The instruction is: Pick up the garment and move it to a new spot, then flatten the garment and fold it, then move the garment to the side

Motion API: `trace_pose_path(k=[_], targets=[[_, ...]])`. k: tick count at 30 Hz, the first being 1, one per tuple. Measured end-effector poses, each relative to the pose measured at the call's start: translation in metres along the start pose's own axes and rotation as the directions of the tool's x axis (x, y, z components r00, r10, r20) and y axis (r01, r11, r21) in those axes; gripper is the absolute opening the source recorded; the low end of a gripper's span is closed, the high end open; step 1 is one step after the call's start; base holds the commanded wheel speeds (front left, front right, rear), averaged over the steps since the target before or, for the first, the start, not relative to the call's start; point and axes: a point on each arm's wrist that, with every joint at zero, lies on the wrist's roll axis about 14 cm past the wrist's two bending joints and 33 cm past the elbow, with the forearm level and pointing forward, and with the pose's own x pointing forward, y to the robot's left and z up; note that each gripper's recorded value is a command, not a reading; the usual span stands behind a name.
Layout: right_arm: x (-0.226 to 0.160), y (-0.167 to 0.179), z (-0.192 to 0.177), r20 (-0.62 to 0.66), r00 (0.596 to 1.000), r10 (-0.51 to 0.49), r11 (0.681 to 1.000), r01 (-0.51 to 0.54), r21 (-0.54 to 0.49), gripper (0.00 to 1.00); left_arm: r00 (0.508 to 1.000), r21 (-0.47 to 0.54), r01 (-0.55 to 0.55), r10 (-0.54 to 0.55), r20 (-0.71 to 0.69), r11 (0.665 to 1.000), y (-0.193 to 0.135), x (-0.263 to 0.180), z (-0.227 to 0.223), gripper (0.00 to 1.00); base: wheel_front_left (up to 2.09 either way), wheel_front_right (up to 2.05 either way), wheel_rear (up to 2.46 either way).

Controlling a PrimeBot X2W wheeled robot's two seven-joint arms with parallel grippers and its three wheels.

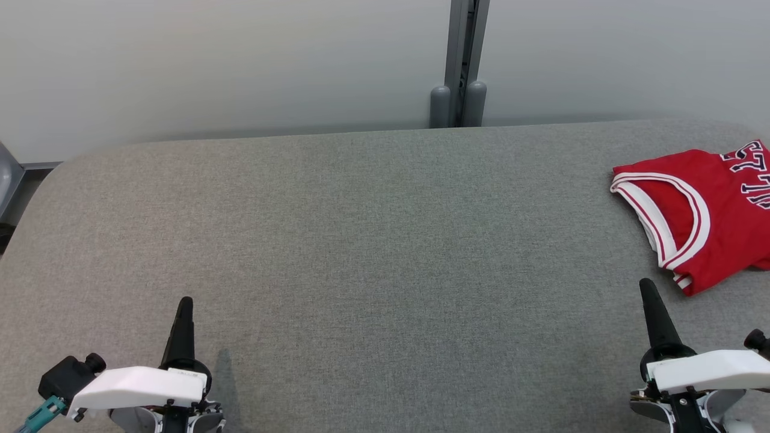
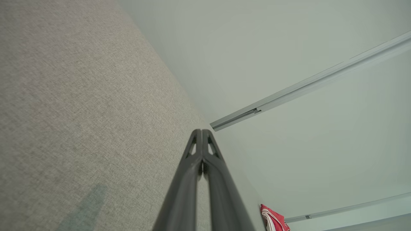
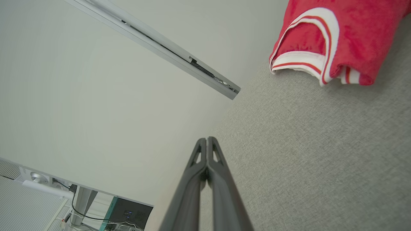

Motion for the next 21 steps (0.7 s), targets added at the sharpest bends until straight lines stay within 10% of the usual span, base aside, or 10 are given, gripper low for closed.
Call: trace_pose_path(k=[21], targets=[[-0.0007,-0.0004,0.0084,0.006,1.000,-0.003,0.979,0.002,0.203,0.00,0.999,-0.193,0.049,-0.049,0.003,0.980,-0.0091,0.0006,0.0093,0.00,0.00,0.00,0.00]])
